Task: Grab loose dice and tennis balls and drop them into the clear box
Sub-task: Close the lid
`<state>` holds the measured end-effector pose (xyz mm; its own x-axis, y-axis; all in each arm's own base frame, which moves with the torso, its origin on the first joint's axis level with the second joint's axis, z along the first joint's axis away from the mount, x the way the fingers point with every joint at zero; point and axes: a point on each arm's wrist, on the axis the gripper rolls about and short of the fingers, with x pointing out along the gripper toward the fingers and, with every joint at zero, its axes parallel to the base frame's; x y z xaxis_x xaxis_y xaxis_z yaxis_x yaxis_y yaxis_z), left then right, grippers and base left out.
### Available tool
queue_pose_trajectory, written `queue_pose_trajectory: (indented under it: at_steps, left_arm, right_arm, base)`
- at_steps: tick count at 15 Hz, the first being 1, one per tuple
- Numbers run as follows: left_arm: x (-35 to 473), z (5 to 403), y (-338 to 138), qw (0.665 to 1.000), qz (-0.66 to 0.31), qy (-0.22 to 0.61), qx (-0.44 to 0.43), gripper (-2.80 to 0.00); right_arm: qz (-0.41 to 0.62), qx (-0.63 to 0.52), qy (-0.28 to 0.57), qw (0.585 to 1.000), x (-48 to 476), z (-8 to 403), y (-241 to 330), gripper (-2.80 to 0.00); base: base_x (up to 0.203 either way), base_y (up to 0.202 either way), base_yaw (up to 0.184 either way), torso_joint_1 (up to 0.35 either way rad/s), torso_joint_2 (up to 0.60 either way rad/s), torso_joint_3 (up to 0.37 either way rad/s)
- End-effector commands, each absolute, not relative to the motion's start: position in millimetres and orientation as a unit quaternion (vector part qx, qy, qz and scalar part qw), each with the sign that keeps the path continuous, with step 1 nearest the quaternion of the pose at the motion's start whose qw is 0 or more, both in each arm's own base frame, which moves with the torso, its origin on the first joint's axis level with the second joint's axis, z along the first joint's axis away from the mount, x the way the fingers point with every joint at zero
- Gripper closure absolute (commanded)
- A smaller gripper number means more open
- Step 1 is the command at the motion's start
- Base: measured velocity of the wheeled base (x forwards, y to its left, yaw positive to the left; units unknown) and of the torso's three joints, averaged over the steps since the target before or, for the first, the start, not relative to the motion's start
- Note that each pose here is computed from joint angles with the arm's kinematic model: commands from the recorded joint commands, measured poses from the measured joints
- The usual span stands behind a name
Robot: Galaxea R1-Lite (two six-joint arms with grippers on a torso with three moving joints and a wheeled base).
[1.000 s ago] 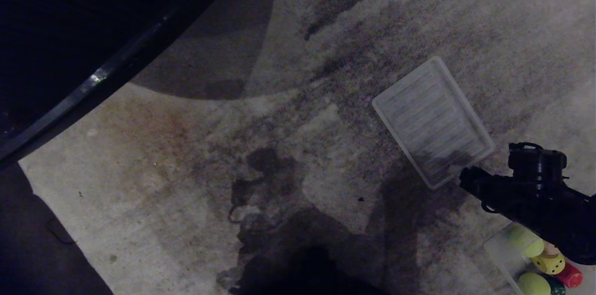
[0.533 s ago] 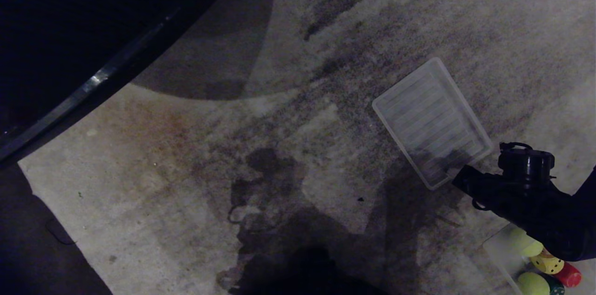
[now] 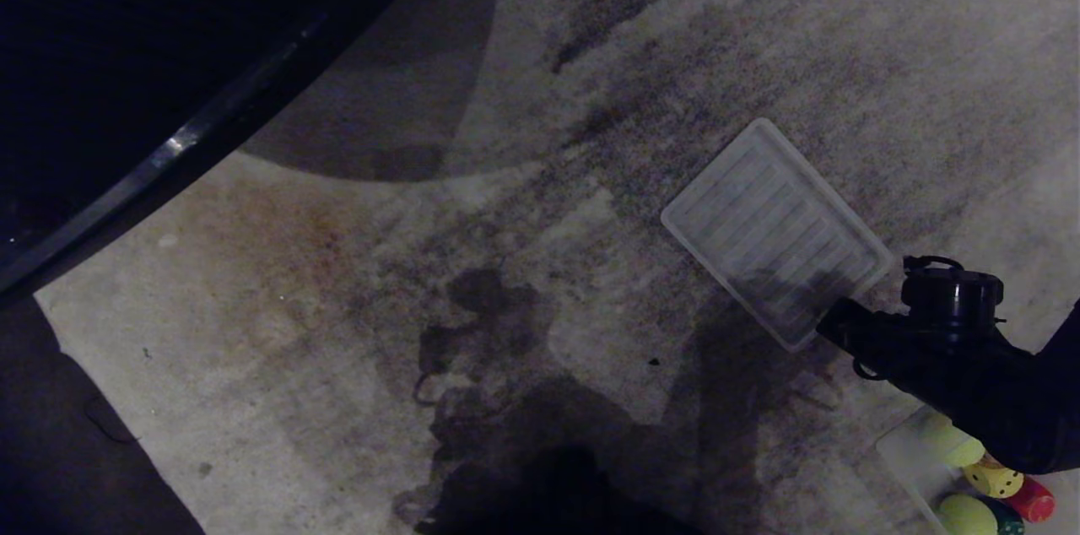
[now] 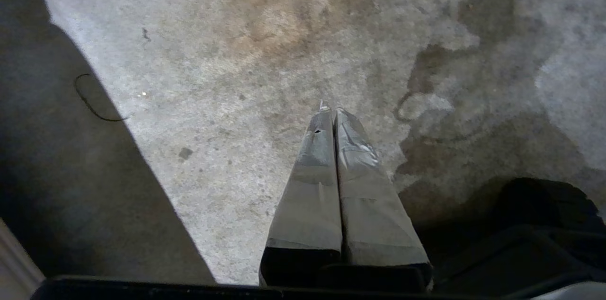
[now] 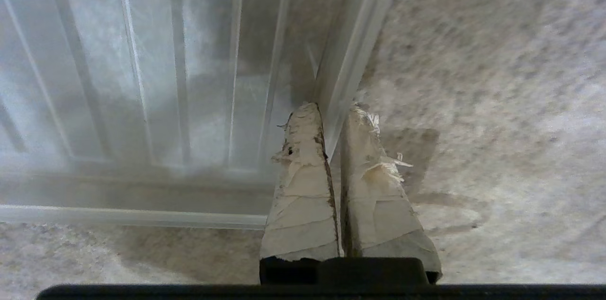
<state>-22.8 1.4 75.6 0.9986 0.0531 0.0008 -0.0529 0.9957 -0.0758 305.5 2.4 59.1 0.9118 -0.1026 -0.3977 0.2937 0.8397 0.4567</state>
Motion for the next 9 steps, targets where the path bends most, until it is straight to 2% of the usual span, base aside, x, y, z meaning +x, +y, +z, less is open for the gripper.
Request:
queue_pose_trajectory:
  at_steps: [1, 6, 9]
  left_arm:
    - [-23, 75, 1, 0.999, 0.027, 0.000, -0.038, 0.00]
    - [-23, 75, 1, 0.999, 0.027, 0.000, -0.038, 0.00]
    - [-23, 75, 1, 0.999, 0.027, 0.000, -0.038, 0.00]
  right_arm:
    - [-0.094, 0.264, 0.148, 0.948, 292, 84, 2, 0.00]
    - [-0.074, 0.211, 0.102, 0.969, 224, 135, 0, 0.00]
    - [-0.058, 0.150, 0.097, 0.982, 166, 147, 2, 0.00]
  base:
    - [0.000, 0.000, 0.000, 0.000, 0.00, 0.000]
    - [0.000, 0.000, 0.000, 0.000, 0.00, 0.000]
    - [0.000, 0.000, 0.000, 0.000, 0.00, 0.000]
